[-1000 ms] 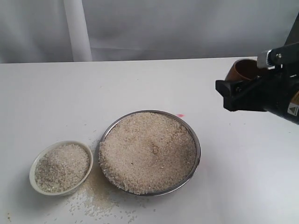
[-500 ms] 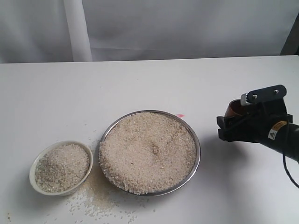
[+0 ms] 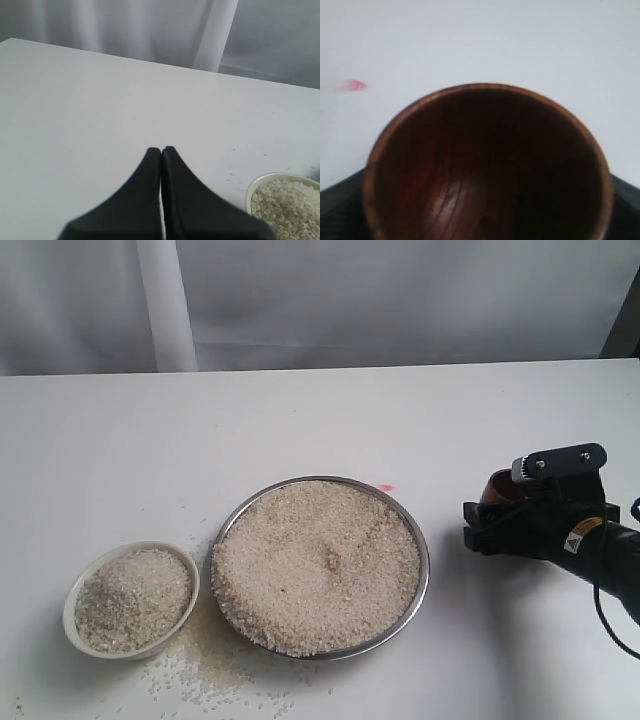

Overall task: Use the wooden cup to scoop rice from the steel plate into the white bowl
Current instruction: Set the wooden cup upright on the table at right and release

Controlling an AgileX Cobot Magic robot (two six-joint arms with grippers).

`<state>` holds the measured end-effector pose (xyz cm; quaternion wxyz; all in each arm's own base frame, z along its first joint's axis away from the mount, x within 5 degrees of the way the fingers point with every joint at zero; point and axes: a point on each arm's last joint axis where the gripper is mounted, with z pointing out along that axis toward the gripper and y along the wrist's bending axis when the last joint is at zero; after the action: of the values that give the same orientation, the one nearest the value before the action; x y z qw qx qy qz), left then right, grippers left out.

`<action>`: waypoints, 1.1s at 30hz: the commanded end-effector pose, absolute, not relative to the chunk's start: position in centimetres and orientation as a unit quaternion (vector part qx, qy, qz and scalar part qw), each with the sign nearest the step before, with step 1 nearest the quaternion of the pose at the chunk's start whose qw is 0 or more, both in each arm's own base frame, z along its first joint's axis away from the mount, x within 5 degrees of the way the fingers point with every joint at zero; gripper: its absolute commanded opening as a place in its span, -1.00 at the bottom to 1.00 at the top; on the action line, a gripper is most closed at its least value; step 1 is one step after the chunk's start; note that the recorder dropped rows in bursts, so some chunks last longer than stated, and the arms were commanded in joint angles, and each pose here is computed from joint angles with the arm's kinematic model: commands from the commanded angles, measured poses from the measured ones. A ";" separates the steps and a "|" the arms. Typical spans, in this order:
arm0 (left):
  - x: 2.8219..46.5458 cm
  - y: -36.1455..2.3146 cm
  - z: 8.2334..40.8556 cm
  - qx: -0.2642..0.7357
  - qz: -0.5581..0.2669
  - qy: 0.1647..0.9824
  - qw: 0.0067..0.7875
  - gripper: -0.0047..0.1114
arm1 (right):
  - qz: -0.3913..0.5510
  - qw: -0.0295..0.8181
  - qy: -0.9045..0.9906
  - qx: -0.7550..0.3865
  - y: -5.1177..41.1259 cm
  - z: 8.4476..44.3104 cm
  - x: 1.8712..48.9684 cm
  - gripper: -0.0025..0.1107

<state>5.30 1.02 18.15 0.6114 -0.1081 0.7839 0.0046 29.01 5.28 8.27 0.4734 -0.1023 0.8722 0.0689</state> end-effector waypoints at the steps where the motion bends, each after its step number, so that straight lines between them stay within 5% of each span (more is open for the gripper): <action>1: 5.3 1.0 18.3 -0.108 0.000 0.780 0.616 -0.92 | 0.060 0.478 0.869 -0.113 5.1 8.2 28.6 -0.96; 14: 5.3 1.0 18.3 -0.108 0.000 0.780 0.616 -0.92 | 0.054 0.479 0.867 -0.125 5.1 8.2 28.5 -0.93; 19: 5.3 1.0 18.3 -0.108 0.000 0.780 0.616 -0.92 | 0.056 0.485 0.863 -0.127 5.2 8.3 28.6 -0.40; 25: 5.3 1.0 18.3 -0.108 0.000 0.780 0.616 -0.92 | 0.060 0.513 0.847 -0.125 5.3 8.8 28.8 0.84; 33: 5.3 1.0 18.3 -0.108 0.000 0.780 0.616 -0.92 | 0.063 0.515 0.844 -0.134 5.4 9.0 28.8 0.90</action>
<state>5.30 1.02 18.15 0.6114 -0.1081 0.7839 0.0046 28.84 5.39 8.72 0.5083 -0.1268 0.8494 0.0639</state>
